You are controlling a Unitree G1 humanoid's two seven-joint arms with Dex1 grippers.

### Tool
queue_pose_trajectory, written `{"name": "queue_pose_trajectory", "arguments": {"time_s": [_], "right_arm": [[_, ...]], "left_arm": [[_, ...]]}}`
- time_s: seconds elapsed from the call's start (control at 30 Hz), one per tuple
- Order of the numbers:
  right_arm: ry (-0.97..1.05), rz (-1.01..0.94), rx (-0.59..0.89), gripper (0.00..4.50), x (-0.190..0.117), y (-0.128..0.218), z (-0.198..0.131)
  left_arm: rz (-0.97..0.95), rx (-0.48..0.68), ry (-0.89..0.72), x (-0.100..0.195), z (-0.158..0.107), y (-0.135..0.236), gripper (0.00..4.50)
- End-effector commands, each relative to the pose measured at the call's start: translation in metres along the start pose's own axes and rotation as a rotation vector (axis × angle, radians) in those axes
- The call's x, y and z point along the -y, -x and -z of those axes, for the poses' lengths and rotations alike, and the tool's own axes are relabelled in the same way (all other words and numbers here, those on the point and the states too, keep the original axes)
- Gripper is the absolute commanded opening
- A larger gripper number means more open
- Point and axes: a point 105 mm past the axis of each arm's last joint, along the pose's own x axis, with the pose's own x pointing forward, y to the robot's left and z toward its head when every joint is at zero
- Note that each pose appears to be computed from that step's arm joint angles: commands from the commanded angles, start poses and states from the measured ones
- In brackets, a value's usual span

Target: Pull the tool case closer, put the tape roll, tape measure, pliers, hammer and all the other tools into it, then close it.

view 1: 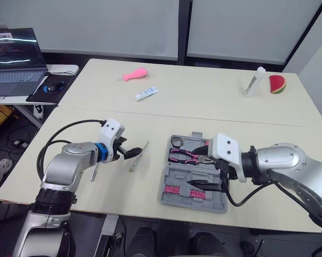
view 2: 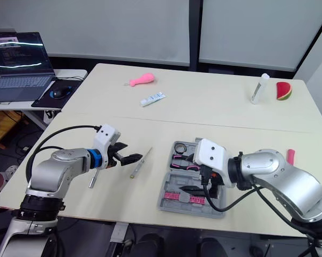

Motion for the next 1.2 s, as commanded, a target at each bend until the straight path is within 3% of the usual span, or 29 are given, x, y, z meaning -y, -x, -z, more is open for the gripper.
{"name": "queue_pose_trajectory", "arguments": {"time_s": [0.03,0.37,0.7,0.8,1.2], "right_arm": [[0.028,0.047,0.031,4.5,-0.001,0.001,-0.006],[0.007,0.075,0.047,4.5,-0.004,-0.005,-0.002],[0.006,0.077,0.045,4.5,-0.003,-0.004,-0.002],[0.004,0.079,0.044,4.5,-0.002,-0.003,-0.002],[-0.001,0.087,0.034,4.5,-0.001,0.0,-0.001]], "left_arm": [[0.047,0.013,-0.084,0.005,0.0,0.002,4.48],[-0.146,-0.019,-0.033,0.0,0.019,-0.024,4.48],[-0.156,-0.099,-0.013,0.009,0.044,-0.04,4.48],[-0.15,-0.127,-0.022,0.01,0.053,-0.042,3.85],[-0.129,-0.12,0.005,0.008,0.058,-0.039,0.21]]}}
